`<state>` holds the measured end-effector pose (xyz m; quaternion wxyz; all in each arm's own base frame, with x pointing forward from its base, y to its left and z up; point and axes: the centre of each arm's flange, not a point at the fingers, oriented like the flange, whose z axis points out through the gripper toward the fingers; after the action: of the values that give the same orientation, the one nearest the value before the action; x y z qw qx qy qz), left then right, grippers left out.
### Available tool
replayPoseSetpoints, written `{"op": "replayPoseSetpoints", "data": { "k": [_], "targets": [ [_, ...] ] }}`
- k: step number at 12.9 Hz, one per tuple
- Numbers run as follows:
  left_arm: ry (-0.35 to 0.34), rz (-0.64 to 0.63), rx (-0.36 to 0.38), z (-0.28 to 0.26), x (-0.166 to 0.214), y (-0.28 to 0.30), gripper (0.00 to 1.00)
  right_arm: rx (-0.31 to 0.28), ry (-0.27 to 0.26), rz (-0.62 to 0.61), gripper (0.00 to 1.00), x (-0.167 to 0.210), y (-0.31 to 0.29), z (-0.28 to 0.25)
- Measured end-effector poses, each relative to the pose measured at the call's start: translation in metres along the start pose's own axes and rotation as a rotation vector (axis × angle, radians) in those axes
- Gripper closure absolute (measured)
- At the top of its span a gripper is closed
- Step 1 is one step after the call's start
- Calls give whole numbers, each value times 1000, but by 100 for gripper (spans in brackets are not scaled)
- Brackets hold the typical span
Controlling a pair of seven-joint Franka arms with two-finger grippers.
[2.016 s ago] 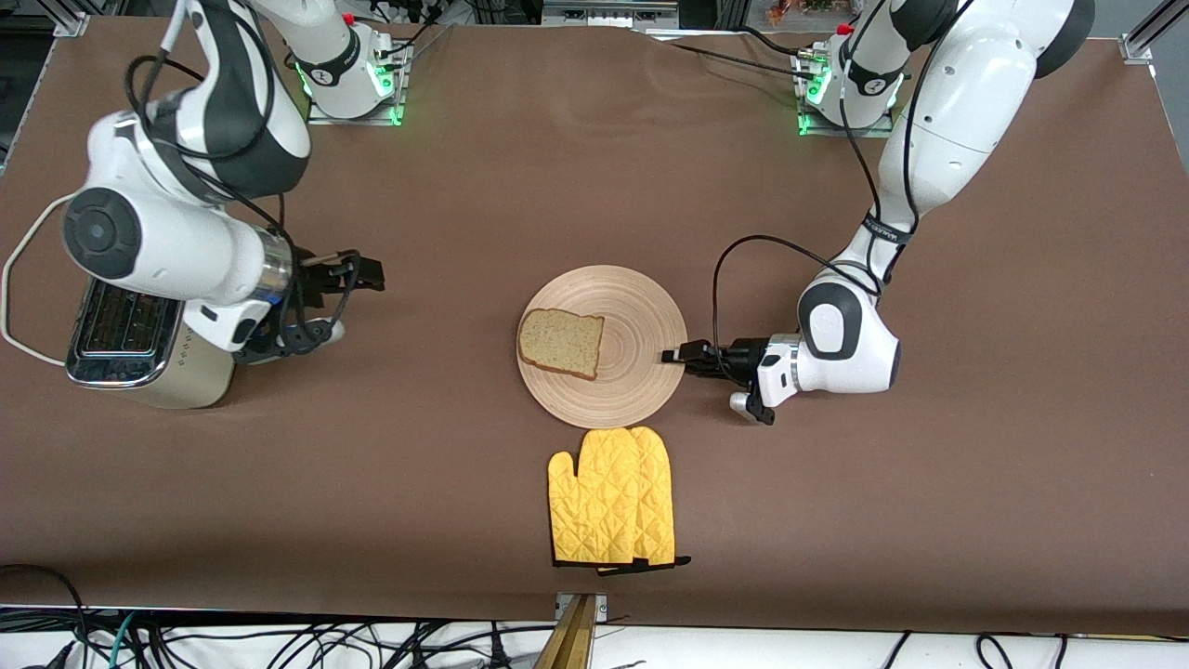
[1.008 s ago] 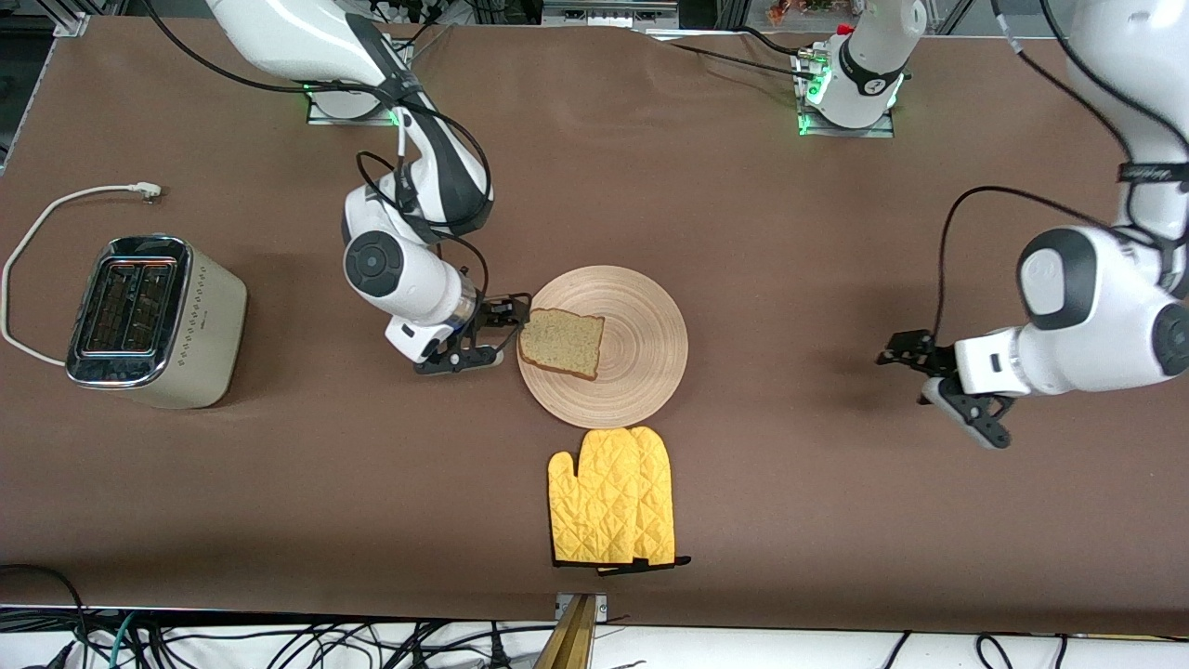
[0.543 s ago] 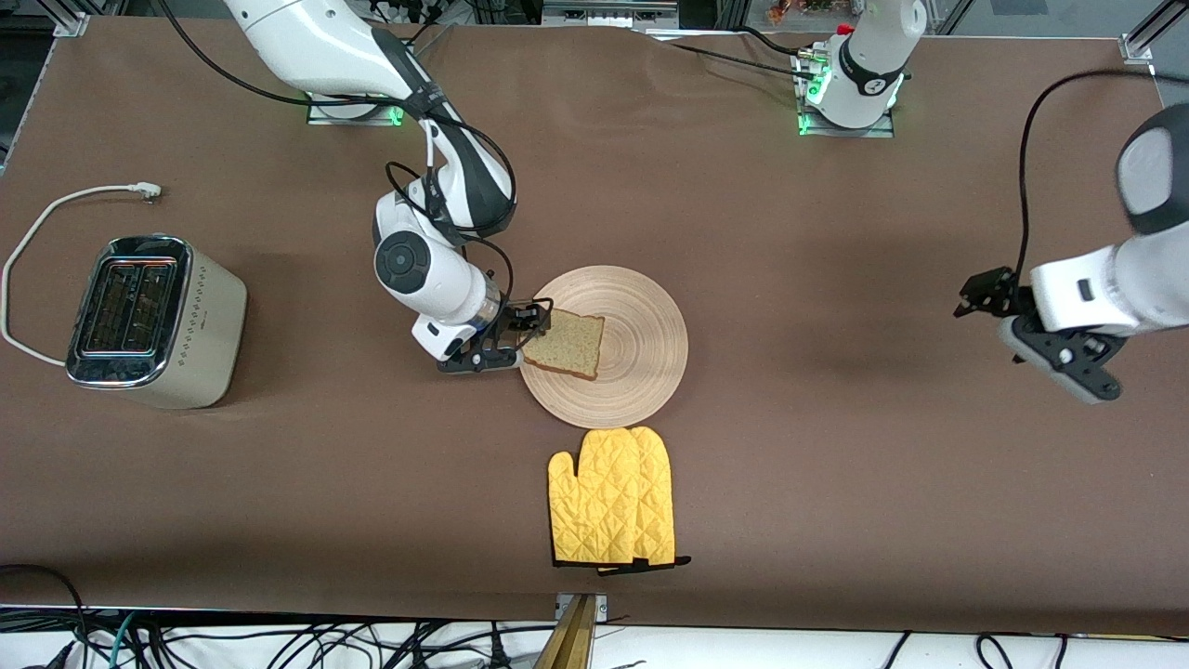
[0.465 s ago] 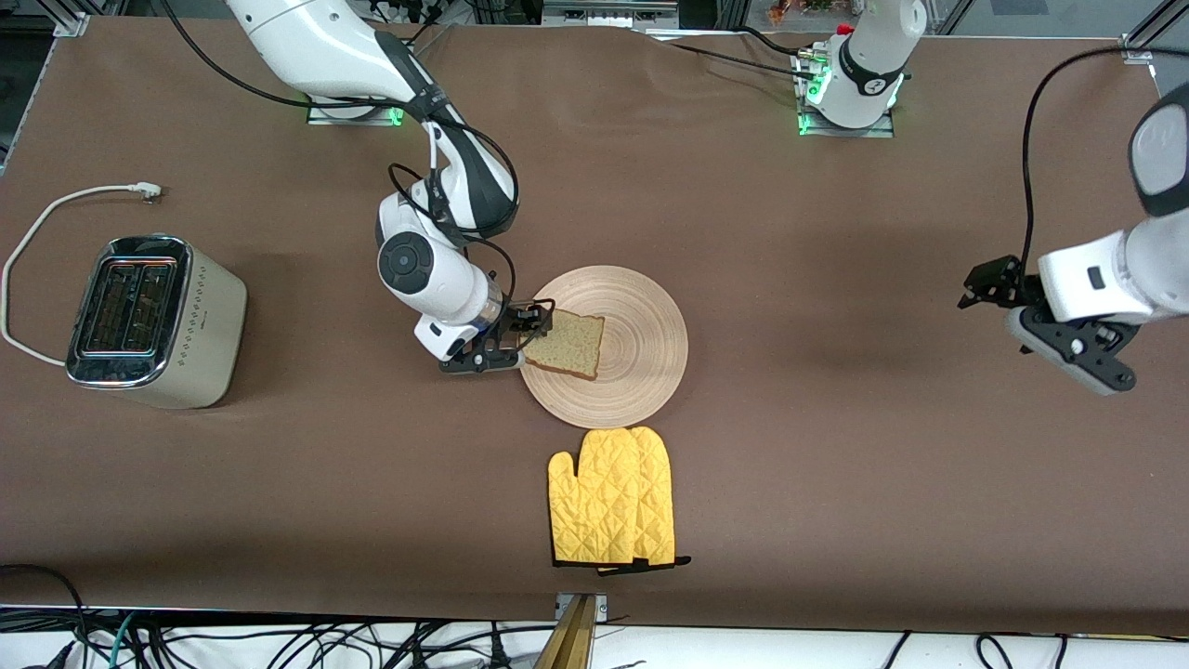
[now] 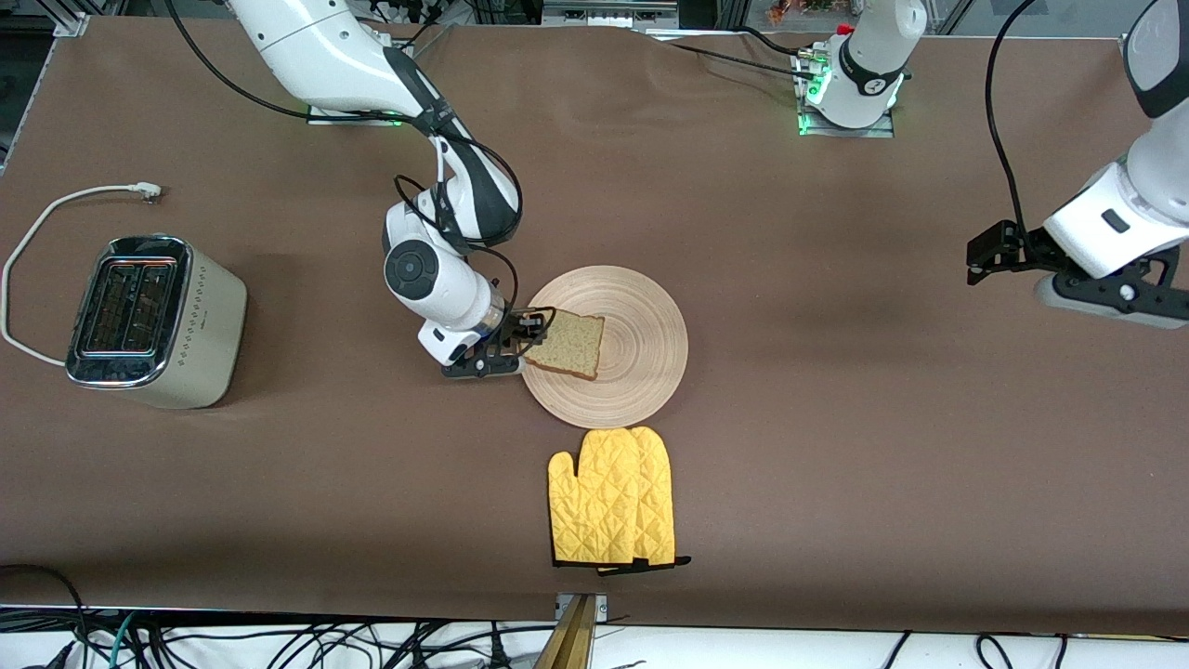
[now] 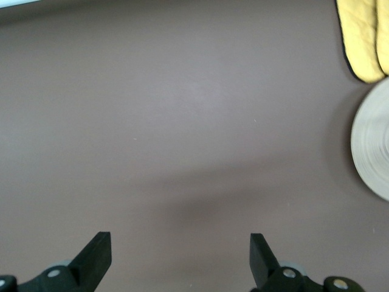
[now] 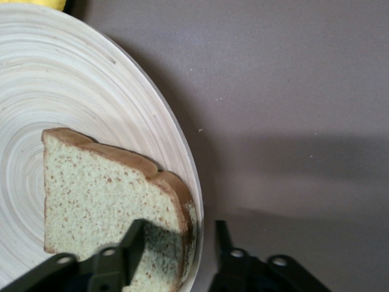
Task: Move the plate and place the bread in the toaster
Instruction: 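Lift the bread with the right gripper and carry it to the toaster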
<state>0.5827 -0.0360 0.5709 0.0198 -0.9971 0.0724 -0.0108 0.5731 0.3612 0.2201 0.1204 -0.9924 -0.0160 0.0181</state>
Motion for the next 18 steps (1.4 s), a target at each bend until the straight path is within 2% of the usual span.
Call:
{"op": "replayPoseSetpoints", "data": {
  "k": [1,2,5,6,7,10,13,15,17,18],
  "targets": [
    [9,-11,6,3,-12,3,0,2,3,1,64,0,0,0],
    [10,-13,9,5,-22,6,0,2,3,1,64,0,0,0],
    [10,-10,13,3,-34,11,0,2,4,3,84,1,1,0],
    [11,-12,13,3,-33,10,0,1,4,3,84,1,1,0],
    [11,-14,13,3,-32,9,0,1,4,3,89,1,1,0],
    [12,-15,12,3,-30,9,0,4,5,3,94,1,-1,0],
    [11,-18,12,3,-30,8,0,7,7,-5,94,4,-4,-5],
    [3,-19,11,4,-31,8,0,4,-10,-16,94,8,-7,-15],
    [-2,-21,11,5,-31,8,0,-23,-15,-55,94,15,-8,-31],
    [-3,-22,11,5,-31,8,0,-56,-14,-82,94,20,-5,-43]
  ]
}}
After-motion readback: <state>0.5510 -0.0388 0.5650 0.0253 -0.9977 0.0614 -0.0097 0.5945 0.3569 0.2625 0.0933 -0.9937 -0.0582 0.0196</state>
